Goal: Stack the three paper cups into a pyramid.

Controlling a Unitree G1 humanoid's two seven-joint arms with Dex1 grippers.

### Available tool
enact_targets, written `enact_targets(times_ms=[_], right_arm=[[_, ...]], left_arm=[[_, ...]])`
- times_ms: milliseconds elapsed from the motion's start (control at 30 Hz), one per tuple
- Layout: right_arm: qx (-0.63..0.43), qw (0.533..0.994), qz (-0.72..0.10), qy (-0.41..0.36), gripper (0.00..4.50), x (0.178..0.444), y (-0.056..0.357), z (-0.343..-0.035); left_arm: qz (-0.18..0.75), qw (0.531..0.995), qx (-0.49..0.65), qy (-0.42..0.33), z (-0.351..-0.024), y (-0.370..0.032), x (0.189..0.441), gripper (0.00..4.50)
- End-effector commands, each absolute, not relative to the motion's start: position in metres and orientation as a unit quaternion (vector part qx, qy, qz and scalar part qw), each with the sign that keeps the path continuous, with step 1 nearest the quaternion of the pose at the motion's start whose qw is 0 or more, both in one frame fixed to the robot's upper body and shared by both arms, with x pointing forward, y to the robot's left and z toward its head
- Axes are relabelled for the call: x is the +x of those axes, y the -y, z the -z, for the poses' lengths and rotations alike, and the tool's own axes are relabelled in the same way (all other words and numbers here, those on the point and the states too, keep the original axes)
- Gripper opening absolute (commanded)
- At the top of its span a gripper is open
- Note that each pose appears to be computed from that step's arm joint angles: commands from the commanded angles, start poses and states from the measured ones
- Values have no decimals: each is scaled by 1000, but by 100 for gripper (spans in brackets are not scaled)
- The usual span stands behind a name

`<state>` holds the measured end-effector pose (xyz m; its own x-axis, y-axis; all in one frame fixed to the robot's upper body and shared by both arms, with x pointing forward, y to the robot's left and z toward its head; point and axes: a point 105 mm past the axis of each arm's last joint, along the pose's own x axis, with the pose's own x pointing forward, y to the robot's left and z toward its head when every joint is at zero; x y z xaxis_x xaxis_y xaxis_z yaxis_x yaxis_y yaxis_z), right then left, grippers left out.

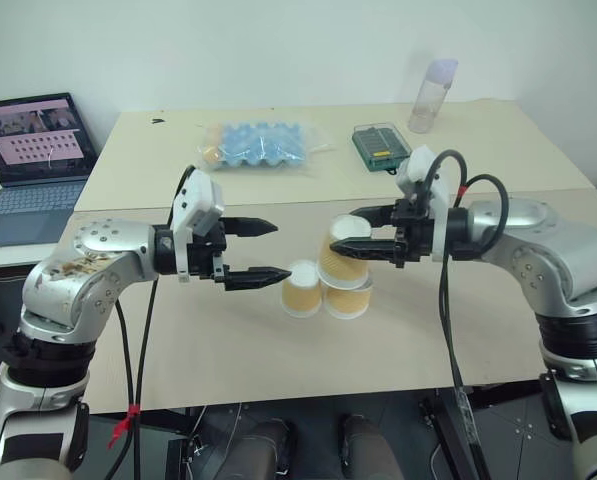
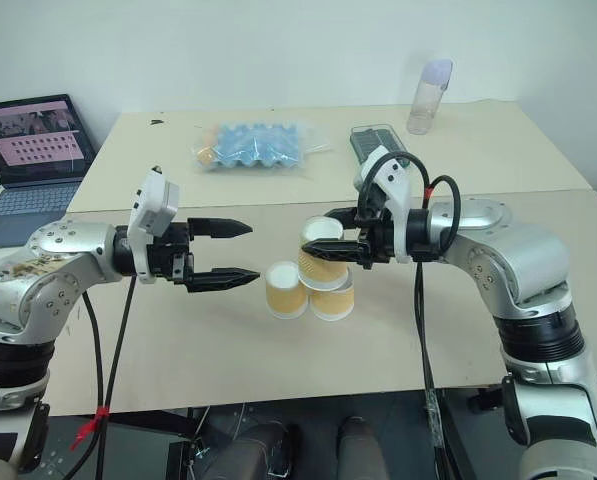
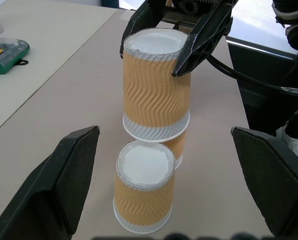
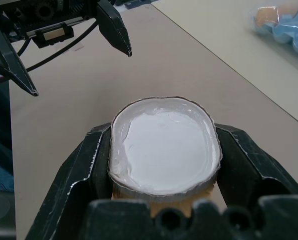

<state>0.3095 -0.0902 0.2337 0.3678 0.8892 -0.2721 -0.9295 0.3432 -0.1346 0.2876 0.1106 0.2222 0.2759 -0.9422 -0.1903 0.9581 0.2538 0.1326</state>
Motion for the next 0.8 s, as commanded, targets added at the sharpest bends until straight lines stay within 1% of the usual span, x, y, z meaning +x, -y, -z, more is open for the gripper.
enact_targets(times_ms=[33, 300, 633, 800], right_arm=[[-152, 812, -561, -46, 267, 306, 84, -244], [-155, 810, -564, -33, 267, 304, 79, -252], [-166, 818, -550, -29, 267, 307, 90, -258], [-164, 813, -558, -20, 267, 303, 81, -261]], left_arm=[[602, 789, 122, -18, -231, -110, 282, 450], [603, 788, 123, -15, -232, -111, 282, 450], [604, 787, 124, -14, -232, -110, 283, 450], [604, 787, 125, -14, -233, -110, 283, 450]])
